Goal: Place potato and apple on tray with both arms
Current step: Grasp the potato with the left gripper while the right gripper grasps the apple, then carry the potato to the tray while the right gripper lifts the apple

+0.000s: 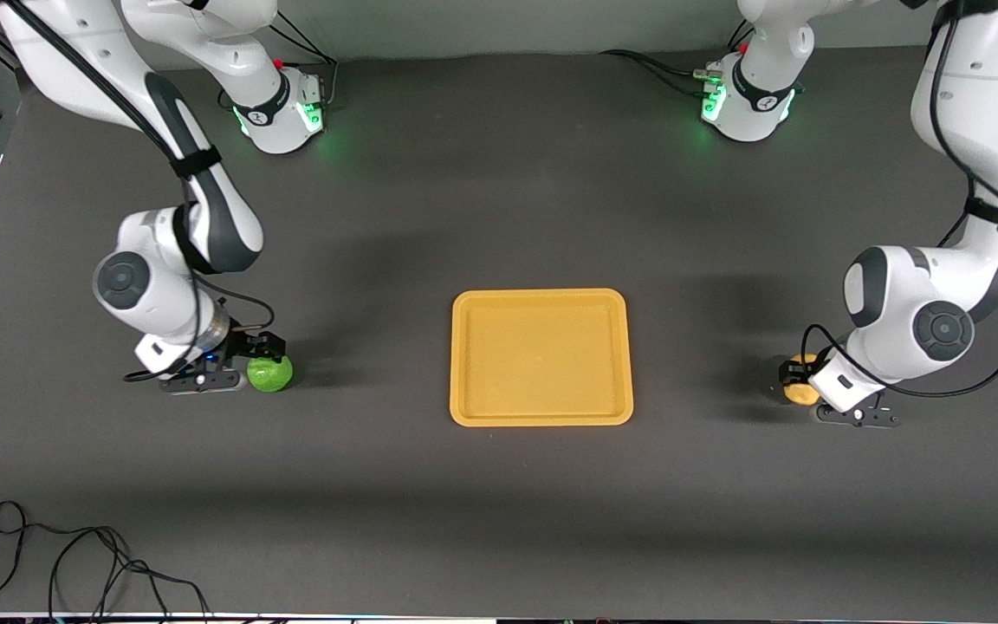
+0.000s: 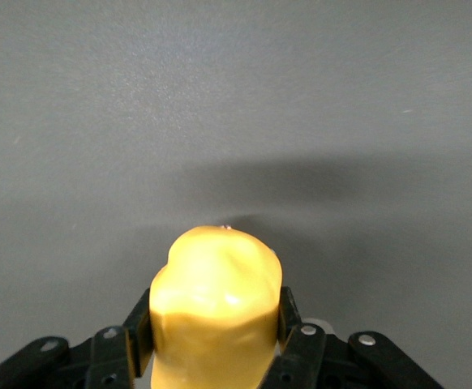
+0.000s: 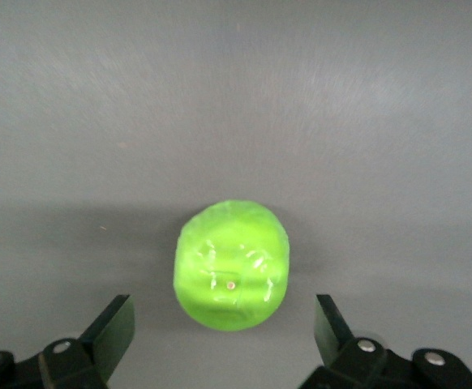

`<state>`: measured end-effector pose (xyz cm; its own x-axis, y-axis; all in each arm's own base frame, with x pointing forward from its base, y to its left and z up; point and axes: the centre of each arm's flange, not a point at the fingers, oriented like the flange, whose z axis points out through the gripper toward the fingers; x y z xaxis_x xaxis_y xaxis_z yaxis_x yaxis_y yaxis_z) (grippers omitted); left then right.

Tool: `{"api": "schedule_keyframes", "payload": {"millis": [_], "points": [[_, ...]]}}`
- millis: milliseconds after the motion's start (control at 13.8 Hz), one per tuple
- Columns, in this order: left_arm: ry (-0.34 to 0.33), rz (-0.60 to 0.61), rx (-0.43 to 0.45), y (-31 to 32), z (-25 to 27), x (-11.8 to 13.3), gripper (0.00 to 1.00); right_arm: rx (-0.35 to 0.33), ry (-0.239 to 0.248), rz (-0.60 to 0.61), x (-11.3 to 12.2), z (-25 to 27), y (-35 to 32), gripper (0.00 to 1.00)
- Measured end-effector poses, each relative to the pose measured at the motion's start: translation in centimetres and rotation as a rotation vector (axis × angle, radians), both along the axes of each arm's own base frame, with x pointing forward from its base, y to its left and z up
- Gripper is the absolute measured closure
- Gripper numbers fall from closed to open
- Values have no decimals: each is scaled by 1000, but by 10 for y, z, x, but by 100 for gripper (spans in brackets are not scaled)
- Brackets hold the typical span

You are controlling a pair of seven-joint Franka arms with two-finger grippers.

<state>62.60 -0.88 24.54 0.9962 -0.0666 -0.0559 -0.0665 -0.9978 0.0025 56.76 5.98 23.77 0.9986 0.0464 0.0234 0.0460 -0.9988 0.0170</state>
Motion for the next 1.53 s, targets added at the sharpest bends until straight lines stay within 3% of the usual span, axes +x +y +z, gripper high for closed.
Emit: {"api": "schedule_keyframes", "payload": {"millis": [145,364,509,582,727,945,1091,1309,1527], "points": [[37,44,19,-40,55,-4,38,-1,10,-16,-4,-11,0,8],[48,130,9,-150,132,-21,38,0,6,-39,-2,-15,1,12],[42,163,13,-221,143,-39,38,0,6,-42,-1,-16,1,24],[45,177,15,-250,135,-49,38,0,4,-48,0,-15,1,34],[36,215,1,-295,103,-59,38,2,-4,-74,5,-14,2,38],[57,231,-15,-320,36,-61,38,7,-29,-93,15,-4,12,39],[72,238,-19,-323,5,-60,38,4,-15,-95,28,21,20,39],[75,239,-21,-330,-10,-63,38,-8,42,-116,53,91,37,39],[68,229,-16,-338,-16,-67,38,-3,21,-174,59,133,102,39]]}}
